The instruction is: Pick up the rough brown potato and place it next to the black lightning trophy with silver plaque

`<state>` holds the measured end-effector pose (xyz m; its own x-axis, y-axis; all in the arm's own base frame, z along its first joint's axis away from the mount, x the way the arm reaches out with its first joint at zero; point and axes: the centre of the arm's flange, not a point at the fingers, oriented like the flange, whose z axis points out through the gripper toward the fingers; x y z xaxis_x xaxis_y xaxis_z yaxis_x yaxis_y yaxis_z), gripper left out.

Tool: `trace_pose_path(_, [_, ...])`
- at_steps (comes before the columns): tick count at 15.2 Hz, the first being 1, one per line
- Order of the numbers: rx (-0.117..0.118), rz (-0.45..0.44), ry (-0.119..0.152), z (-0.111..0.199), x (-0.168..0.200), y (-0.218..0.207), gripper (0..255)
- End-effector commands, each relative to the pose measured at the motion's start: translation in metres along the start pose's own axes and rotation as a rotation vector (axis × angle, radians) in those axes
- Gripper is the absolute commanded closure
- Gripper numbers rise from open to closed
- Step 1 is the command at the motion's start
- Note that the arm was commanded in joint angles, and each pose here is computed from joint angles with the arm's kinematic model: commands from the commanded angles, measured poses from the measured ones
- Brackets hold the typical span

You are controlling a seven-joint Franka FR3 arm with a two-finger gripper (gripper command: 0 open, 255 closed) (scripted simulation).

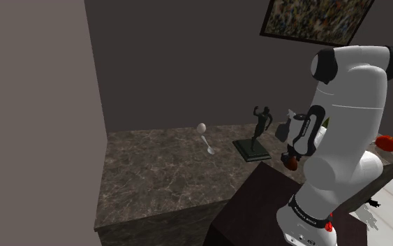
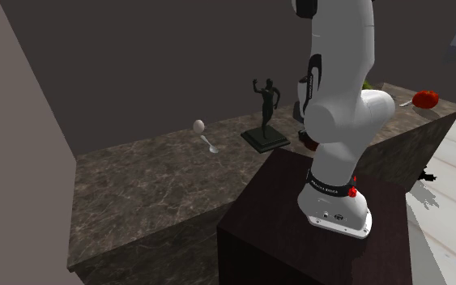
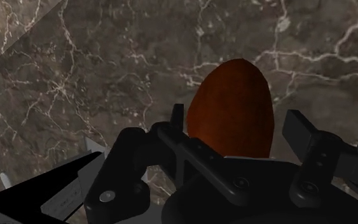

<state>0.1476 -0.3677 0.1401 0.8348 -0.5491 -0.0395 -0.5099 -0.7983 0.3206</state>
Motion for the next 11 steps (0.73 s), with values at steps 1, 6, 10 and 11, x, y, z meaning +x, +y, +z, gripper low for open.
trace_pose_path(1, [0.002,-0.002,-0.007,0.001,-0.002,-0.001,0])
trace_pose_path(6, [0.002,-0.002,-0.006,-0.011,-0.002,-0.002,0])
trace_pose_path(10, [0.002,-0.002,-0.006,-0.048,-0.001,-0.002,0])
trace_pose_path(11, [0.002,-0.002,-0.006,-0.048,-0.001,-0.002,0])
